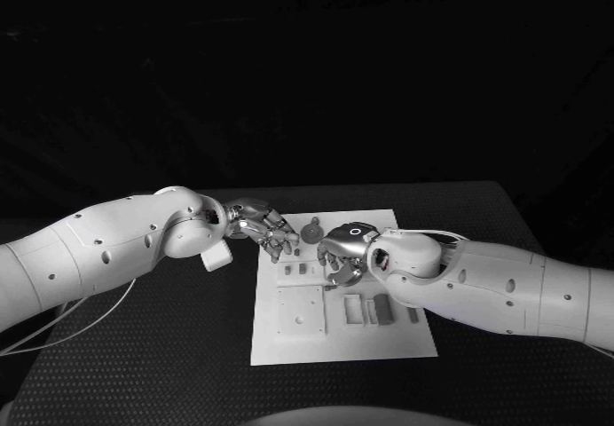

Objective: Assemble the parts on the task board

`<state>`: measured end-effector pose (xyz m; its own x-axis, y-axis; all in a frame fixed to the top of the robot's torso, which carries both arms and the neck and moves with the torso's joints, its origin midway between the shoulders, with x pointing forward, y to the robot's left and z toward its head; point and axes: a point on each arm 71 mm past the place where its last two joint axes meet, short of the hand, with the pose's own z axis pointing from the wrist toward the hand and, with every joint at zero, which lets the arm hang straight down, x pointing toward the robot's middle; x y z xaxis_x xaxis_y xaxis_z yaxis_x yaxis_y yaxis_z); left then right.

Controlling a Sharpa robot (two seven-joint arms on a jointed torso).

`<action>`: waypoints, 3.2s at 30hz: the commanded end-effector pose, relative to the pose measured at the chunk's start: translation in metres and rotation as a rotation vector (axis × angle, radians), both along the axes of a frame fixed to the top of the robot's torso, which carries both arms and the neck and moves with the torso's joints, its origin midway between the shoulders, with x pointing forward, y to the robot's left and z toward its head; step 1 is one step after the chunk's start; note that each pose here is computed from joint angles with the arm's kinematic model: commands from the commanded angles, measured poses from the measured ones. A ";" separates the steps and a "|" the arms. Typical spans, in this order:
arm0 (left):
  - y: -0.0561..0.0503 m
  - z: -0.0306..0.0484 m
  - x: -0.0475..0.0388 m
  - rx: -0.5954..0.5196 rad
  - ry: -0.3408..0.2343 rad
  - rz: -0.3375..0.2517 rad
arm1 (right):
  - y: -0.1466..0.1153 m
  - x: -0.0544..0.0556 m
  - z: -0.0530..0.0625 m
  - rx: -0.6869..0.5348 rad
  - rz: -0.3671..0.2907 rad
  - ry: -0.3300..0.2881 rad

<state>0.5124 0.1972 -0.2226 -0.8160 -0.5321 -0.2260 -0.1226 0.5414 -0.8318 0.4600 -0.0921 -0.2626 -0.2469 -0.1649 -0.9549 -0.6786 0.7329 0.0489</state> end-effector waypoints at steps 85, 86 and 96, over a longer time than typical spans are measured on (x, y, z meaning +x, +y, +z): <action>-0.003 0.0022 0.0003 -0.025 -0.007 0.007 | 0.015 -0.016 -0.060 -0.178 0.035 0.100; -0.003 0.0022 0.0003 -0.026 -0.007 0.006 | 0.016 -0.016 -0.060 -0.178 0.037 0.102; -0.003 0.0021 0.0004 -0.025 -0.007 0.007 | 0.013 -0.015 -0.060 -0.168 0.031 0.102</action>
